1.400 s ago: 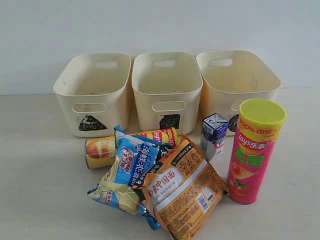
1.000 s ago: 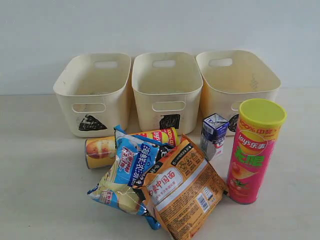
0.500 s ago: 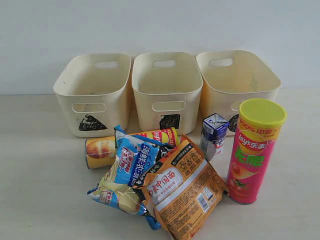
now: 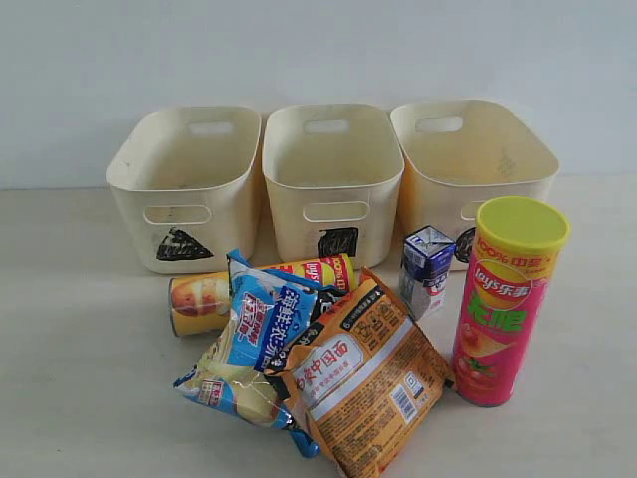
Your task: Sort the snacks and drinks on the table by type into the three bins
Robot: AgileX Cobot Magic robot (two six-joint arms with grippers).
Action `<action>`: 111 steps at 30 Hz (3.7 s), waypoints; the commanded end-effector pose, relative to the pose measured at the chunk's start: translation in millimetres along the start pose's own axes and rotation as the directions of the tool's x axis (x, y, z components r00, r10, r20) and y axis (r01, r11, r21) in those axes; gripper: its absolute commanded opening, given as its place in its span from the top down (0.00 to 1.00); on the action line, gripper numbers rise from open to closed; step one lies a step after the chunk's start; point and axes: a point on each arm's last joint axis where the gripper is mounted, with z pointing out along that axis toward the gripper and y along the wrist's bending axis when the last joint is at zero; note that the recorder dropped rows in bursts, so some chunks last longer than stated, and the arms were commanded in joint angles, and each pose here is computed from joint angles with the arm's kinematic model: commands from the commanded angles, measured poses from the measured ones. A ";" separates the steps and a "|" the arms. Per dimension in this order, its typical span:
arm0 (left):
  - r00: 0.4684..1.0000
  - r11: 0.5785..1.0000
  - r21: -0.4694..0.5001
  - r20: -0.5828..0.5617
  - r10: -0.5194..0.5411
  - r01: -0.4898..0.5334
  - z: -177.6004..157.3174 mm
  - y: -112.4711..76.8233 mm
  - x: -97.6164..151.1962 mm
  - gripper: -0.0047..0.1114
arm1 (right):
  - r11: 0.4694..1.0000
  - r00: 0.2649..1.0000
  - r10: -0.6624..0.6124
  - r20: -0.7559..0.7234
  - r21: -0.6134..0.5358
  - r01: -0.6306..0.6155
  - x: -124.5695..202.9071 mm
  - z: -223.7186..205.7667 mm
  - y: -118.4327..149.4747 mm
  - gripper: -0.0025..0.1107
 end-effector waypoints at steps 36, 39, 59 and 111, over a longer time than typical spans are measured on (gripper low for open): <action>0.807 0.658 0.635 -0.586 0.069 0.405 154.6 -44.4 66.7 0.24 | 1.000 1.000 -0.004 0.008 0.000 0.004 0.6 0.0 0.0 0.98; 0.829 0.699 0.621 -0.555 0.072 0.355 164.9 -53.9 69.7 0.24 | 1.000 1.000 -0.004 0.008 0.000 0.004 0.6 0.0 0.0 0.98; 0.827 0.676 0.622 -0.561 0.034 0.394 200.7 -97.0 98.4 0.24 | 1.000 1.000 -0.004 0.008 0.000 0.004 0.6 0.0 0.0 0.98; 0.917 0.648 0.678 -0.391 -0.084 0.348 168.5 -111.5 42.5 0.92 | 1.000 1.000 -0.004 0.008 0.000 0.004 0.6 0.0 0.0 0.98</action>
